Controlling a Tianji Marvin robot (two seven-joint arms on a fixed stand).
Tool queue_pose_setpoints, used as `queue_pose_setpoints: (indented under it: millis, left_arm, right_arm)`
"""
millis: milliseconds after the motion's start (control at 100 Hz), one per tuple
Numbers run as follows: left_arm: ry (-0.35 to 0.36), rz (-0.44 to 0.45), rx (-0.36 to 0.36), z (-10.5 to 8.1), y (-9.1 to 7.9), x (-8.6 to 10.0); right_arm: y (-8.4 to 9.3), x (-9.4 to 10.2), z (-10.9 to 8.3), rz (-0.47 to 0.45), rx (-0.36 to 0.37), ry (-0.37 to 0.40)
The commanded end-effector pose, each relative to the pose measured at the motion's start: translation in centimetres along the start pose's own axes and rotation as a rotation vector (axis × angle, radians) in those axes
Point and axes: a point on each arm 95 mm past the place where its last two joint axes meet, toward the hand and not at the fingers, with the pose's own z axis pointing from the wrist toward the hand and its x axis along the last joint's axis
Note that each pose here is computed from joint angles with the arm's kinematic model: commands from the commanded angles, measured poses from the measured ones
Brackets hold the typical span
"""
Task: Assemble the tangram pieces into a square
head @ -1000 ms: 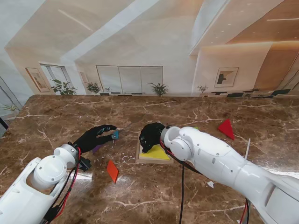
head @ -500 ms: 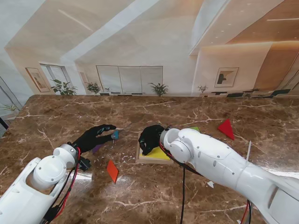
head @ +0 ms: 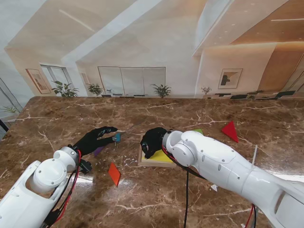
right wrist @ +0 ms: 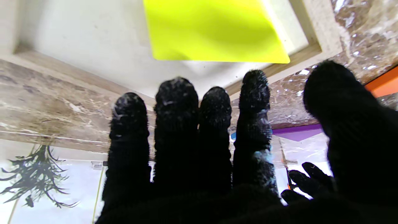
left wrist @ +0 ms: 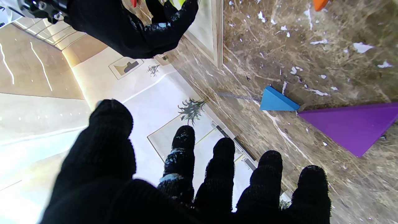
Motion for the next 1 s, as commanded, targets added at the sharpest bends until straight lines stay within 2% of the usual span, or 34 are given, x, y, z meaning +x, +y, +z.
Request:
queue_pose_setpoints:
  millis: [0, 790, 990]
  left_arm:
    - [-0.006, -0.001, -0.005, -0.12, 0.27, -0.27]
    - [-0.007, -0.004, -0.004, -0.19, 0.21, -0.26]
    - [-0.008, -0.006, -0.005, -0.21, 0.22, -0.26]
  right_arm:
    - [-0.52, -0.01, 0.06, 0.013, 0.016, -0.009]
    - [-0.72, 0.2, -0.11, 0.004, 0.031, 0.0]
    - [-0.31, -0.31, -0.5, 0.028, 0.01, -0.03]
